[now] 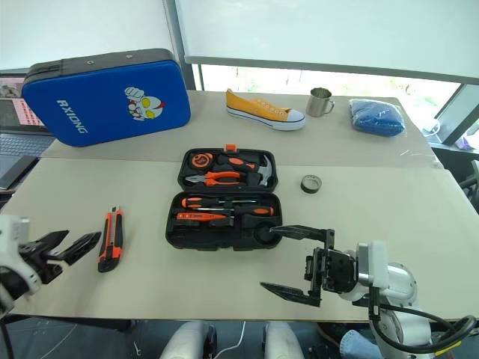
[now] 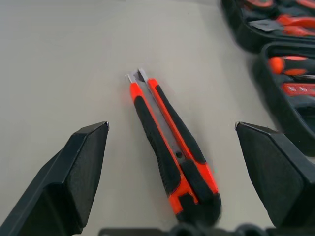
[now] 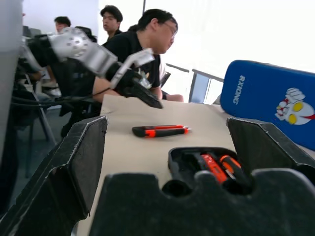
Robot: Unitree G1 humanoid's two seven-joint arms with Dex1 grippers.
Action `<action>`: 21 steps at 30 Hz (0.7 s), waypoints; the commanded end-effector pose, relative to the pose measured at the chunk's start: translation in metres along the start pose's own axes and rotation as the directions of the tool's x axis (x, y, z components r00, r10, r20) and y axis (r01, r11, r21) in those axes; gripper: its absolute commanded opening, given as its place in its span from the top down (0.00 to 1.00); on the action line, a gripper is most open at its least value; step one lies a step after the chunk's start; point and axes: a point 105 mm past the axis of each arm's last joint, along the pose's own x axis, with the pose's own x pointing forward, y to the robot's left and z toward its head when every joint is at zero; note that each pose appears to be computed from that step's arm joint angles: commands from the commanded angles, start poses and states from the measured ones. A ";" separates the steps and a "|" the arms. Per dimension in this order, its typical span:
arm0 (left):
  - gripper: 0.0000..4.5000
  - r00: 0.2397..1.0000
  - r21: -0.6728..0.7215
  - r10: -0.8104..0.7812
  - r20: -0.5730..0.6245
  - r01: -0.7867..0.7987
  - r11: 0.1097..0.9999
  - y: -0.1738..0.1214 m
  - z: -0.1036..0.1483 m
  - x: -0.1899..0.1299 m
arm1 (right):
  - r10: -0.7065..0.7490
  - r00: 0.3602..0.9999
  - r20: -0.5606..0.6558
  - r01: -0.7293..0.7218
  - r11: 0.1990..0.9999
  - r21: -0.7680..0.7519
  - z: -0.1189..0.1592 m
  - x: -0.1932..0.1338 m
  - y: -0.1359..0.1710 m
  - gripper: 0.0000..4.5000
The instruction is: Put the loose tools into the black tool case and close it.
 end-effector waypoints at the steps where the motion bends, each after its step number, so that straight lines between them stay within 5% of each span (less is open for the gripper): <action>1: 0.02 0.994 0.006 0.084 -0.074 -0.083 0.996 -0.008 -0.008 0.010 | 0.012 1.000 0.009 -0.011 0.999 -0.040 0.006 0.002 -0.006 0.00; 9: 0.02 0.987 -0.013 0.087 -0.137 -0.089 0.996 -0.028 -0.023 0.030 | -0.011 1.000 0.005 0.011 0.999 -0.047 0.006 0.002 -0.016 0.00; 12: 0.16 0.971 -0.003 0.116 -0.207 -0.120 0.993 -0.024 -0.038 0.029 | -0.031 1.000 0.004 0.031 0.998 -0.046 0.007 0.001 -0.018 0.00; 14: 0.34 0.971 0.006 0.119 -0.208 -0.120 0.993 -0.023 -0.039 0.030 | -0.038 0.999 -0.002 0.038 0.998 -0.050 0.007 -0.001 -0.019 0.00; 18: 0.62 0.998 0.041 0.028 -0.064 -0.025 0.999 -0.026 -0.013 0.036 | -0.071 0.997 -0.021 0.070 0.996 -0.061 0.009 -0.006 -0.022 0.00; 21: 0.62 0.984 0.133 -0.165 0.064 0.155 0.979 -0.036 0.014 0.037 | -0.076 0.995 -0.072 0.072 0.996 -0.052 0.011 -0.009 -0.027 0.00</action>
